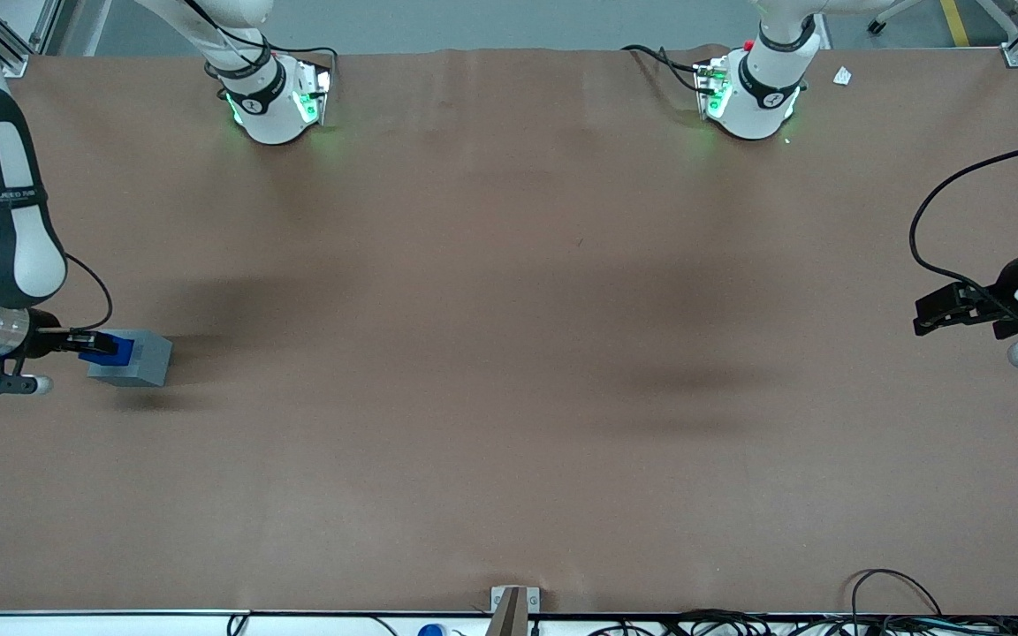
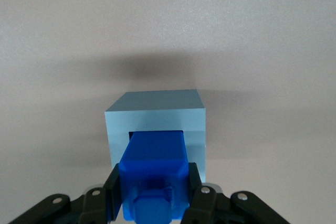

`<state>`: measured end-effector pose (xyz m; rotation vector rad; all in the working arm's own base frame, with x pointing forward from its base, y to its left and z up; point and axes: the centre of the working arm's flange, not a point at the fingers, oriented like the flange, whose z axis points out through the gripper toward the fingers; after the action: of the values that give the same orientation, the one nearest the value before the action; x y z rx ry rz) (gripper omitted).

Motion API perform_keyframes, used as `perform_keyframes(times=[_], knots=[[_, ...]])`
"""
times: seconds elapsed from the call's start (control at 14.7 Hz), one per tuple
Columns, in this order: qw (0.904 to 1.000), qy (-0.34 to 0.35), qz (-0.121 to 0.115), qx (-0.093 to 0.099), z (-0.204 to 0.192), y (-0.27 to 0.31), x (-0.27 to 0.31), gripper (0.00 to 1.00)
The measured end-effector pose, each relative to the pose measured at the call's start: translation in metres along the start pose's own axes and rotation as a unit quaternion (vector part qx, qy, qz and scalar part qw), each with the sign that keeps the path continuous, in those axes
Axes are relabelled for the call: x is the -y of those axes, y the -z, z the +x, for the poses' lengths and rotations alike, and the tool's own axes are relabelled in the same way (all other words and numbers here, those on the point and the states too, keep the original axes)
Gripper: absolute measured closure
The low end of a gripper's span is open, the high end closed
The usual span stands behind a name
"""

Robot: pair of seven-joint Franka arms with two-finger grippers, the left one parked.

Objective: Insert blue part into gray base with right arm
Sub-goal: 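Lower the blue block into the gray base opening with the right gripper, then open the right gripper to release the blue block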

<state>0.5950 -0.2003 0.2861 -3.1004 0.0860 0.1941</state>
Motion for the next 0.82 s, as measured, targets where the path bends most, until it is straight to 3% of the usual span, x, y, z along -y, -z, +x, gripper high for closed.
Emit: perform_keyframes(times=[0.14, 0.48, 0.61, 0.82], knots=[[1.0, 0.0, 0.0, 0.001, 0.0, 0.0, 0.0, 0.44], [1.0, 0.0, -0.001, -0.005, 0.004, 0.01, -0.001, 0.0], [1.0, 0.001, 0.003, 0.004, 0.005, 0.042, 0.0, 0.0], [0.9994, 0.009, 0.014, 0.031, -0.004, 0.122, 0.012, 0.0]])
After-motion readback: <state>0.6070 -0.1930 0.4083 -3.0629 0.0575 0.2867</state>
